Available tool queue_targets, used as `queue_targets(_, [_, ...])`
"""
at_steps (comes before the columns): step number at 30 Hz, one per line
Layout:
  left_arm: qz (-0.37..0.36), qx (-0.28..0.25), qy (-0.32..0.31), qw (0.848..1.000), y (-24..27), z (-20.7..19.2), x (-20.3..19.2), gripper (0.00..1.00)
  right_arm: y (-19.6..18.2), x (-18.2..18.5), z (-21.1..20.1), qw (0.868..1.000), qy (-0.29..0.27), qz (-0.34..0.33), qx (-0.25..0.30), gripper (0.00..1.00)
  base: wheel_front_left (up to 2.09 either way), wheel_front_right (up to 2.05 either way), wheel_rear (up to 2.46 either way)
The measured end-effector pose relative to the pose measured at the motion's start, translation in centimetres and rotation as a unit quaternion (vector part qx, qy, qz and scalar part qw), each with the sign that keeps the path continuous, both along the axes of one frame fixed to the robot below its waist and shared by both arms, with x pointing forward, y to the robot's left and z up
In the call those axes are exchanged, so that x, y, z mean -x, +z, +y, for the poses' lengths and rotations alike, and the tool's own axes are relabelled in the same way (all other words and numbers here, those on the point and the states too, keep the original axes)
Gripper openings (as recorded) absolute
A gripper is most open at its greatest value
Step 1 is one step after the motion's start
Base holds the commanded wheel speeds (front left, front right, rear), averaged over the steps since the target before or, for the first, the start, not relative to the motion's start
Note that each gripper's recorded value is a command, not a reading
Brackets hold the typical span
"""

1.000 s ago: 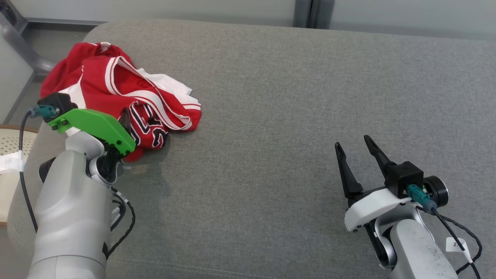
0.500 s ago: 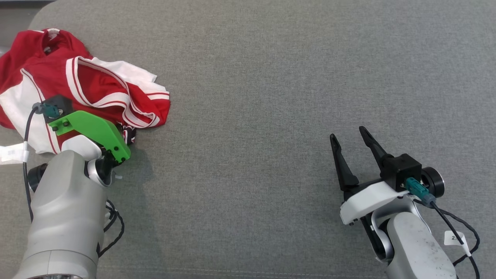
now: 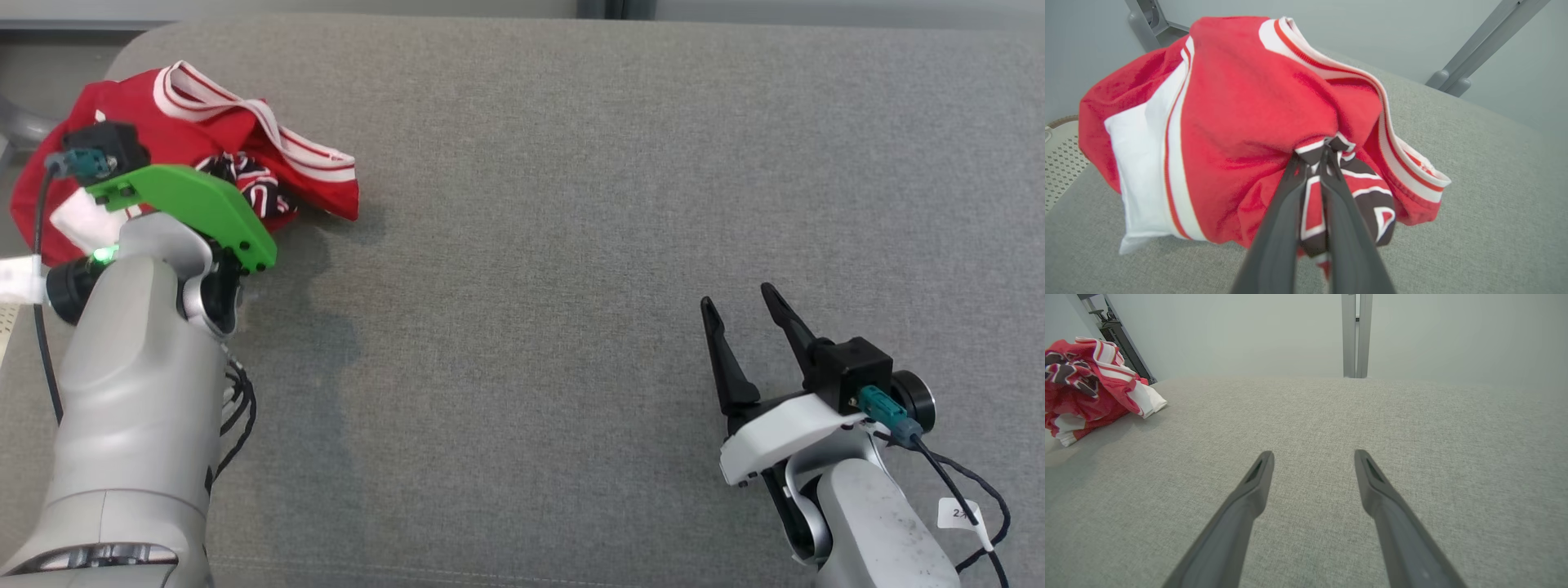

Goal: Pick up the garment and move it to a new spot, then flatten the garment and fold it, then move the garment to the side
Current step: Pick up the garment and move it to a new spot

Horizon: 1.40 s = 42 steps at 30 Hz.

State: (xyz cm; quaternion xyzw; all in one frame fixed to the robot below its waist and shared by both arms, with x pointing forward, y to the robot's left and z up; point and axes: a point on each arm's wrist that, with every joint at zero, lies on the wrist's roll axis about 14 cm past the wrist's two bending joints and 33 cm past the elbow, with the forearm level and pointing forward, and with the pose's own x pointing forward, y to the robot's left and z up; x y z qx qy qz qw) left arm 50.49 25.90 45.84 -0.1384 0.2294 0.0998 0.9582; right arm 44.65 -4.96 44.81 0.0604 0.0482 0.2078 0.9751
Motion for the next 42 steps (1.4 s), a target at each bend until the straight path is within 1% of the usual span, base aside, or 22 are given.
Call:
queue_targets(3, [-0.072, -0.008, -0.022, 0.997, 4.7, -1.1, -1.5, 0.00, 0.8, 0.3, 0.2, 1.000, 0.001, -0.008, -0.006, 1.00, 0.00, 0.00, 0.00])
queue_targets(5, [-0.124, -0.012, -0.038, 0.991, 8.4, -2.0, -2.3, 0.00, 1.4, 0.5, 0.2, 1.000, 0.001, -0.015, -0.011, 1.00, 0.00, 0.00, 0.00])
queue_targets(8, [-0.175, -0.018, -0.066, 0.982, 12.2, -3.9, -2.7, 0.00, 2.0, 1.1, 0.0, 1.000, -0.002, -0.018, -0.016, 1.00, 0.00, 0.00, 0.00])
queue_targets(13, [-0.248, -0.020, -0.133, 0.960, 17.5, -8.8, -2.9, 0.00, 3.1, 1.9, -1.1, 0.999, -0.016, -0.030, -0.018, 1.00, 0.00, 0.00, 0.00])
queue_targets(16, [-0.280, 0.000, -0.183, 0.942, 19.9, -12.9, -2.8, 0.00, 3.6, 2.4, -2.3, 0.999, -0.032, -0.036, -0.016, 1.00, 0.00, 0.00, 0.00])
queue_targets(18, [-0.288, 0.015, -0.225, 0.931, 20.5, -16.0, -2.4, 0.00, 3.8, 2.7, -3.3, 0.998, -0.045, -0.040, -0.014, 1.00, 0.00, 0.00, 0.00])
queue_targets(20, [-0.285, 0.028, -0.267, 0.920, 20.2, -19.4, -1.8, 0.00, 4.1, 2.9, -4.4, 0.997, -0.060, -0.043, -0.014, 1.00, 0.00, 0.00, 0.00])
queue_targets(24, [-0.269, 0.045, -0.334, 0.902, 18.8, -25.8, -0.6, 0.00, 4.3, 3.6, -7.2, 0.994, -0.098, -0.045, -0.011, 1.00, 0.00, 0.00, 0.00])
queue_targets(27, [-0.236, 0.059, -0.377, 0.893, 16.1, -29.9, 0.5, 0.00, 4.3, 4.3, -9.6, 0.990, -0.131, -0.045, -0.008, 1.00, 0.00, 0.00, 0.00])
queue_targets(29, [-0.212, 0.067, -0.409, 0.885, 14.2, -32.6, 1.4, 0.00, 4.1, 4.8, -11.4, 0.987, -0.157, -0.042, -0.007, 1.00, 0.00, 0.00, 0.00])
queue_targets(31, [-0.184, 0.077, -0.432, 0.880, 12.2, -34.6, 2.3, 0.00, 4.1, 5.4, -12.9, 0.983, -0.177, -0.041, -0.006, 1.00, 0.00, 0.00, 0.00])
queue_targets(33, [-0.146, 0.077, -0.454, 0.876, 9.2, -36.4, 3.2, 0.00, 4.1, 6.0, -14.5, 0.979, -0.201, -0.040, -0.006, 1.00, 0.00, 0.00, 0.00])
queue_targets(37, [-0.086, 0.070, -0.475, 0.873, 4.4, -38.2, 4.3, 0.00, 3.9, 7.0, -16.7, 0.971, -0.235, -0.036, -0.006, 1.00, 0.00, 0.00, 0.00])
queue_targets(38, [-0.071, 0.066, -0.484, 0.870, 3.1, -38.6, 4.7, 0.00, 3.8, 7.3, -17.2, 0.969, -0.243, -0.034, -0.006, 1.00, 0.00, 0.00, 0.00])
queue_targets(39, [-0.057, 0.064, -0.489, 0.868, 1.8, -38.8, 5.0, 0.19, 3.7, 7.5, -17.7, 0.968, -0.250, -0.031, -0.005, 1.00, 0.00, 0.00, 0.00])
queue_targets(40, [-0.045, 0.062, -0.495, 0.865, 0.7, -38.9, 5.3, 0.69, 3.5, 7.6, -18.1, 0.966, -0.255, -0.029, -0.004, 1.00, 0.00, 0.00, 0.00])
queue_targets(41, [-0.033, 0.061, -0.498, 0.864, -0.4, -39.0, 5.5, 1.00, 3.3, 7.7, -18.4, 0.965, -0.260, -0.025, -0.002, 1.00, 0.00, 0.00, 0.00])
queue_targets(42, [-0.025, 0.065, -0.496, 0.866, -1.2, -38.9, 5.5, 1.00, 3.1, 7.8, -18.6, 0.964, -0.264, -0.022, -0.001, 1.00, 0.00, 0.00, 0.00])
